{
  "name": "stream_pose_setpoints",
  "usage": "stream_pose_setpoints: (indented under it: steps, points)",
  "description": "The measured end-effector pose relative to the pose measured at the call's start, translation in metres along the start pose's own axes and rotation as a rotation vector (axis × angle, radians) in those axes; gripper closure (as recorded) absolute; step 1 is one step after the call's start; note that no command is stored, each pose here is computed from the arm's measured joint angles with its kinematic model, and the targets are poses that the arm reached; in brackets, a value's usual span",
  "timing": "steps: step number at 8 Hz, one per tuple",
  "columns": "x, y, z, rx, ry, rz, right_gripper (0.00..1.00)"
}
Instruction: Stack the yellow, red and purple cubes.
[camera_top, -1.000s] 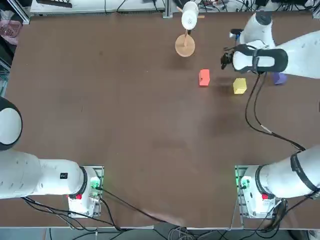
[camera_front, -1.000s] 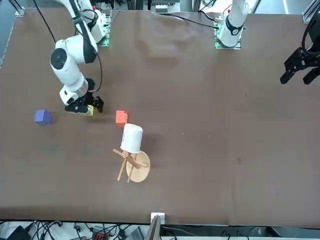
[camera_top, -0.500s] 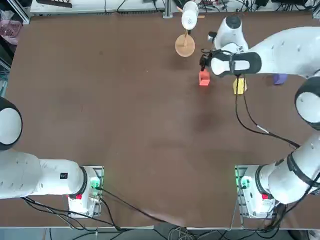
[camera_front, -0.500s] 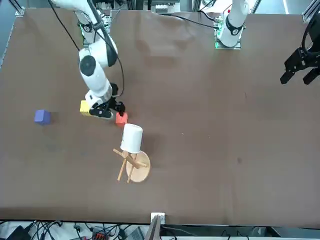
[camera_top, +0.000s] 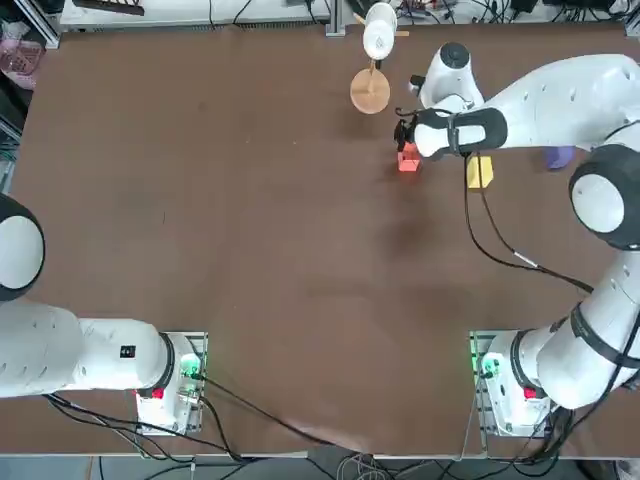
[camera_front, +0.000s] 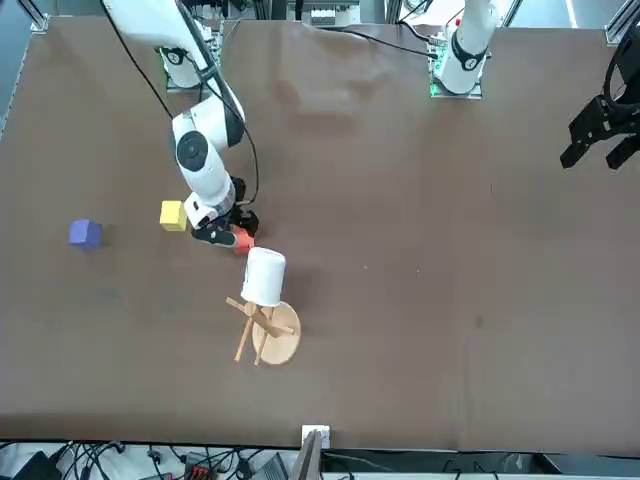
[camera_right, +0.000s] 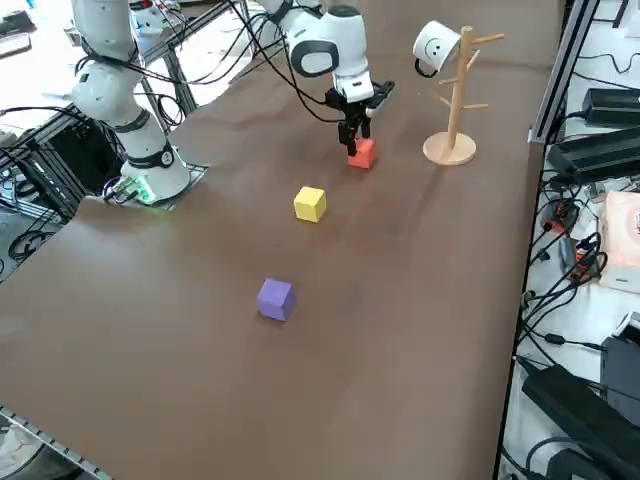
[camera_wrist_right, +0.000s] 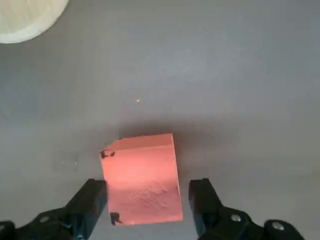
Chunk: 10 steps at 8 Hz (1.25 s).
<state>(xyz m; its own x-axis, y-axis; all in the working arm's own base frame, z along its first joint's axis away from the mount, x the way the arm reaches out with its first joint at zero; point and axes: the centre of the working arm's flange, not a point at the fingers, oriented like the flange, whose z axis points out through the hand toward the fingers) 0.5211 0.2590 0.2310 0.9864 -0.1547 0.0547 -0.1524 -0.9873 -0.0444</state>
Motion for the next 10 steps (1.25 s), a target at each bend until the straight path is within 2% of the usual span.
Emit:
stream_pose_setpoints:
  steps: [4,6,7,9,10]
  points:
    - [-0.006,-0.009,0.022,0.004,-0.001,-0.017,0.0]
    - [-0.005,-0.014,0.032,0.001,-0.007,-0.025,0.04]
    - [-0.003,-0.014,0.031,0.001,-0.004,-0.023,0.22]
    - [0.005,-0.01,0.026,-0.005,-0.001,-0.016,0.3]
    - [0.011,-0.008,0.019,-0.019,-0.011,-0.008,0.31]
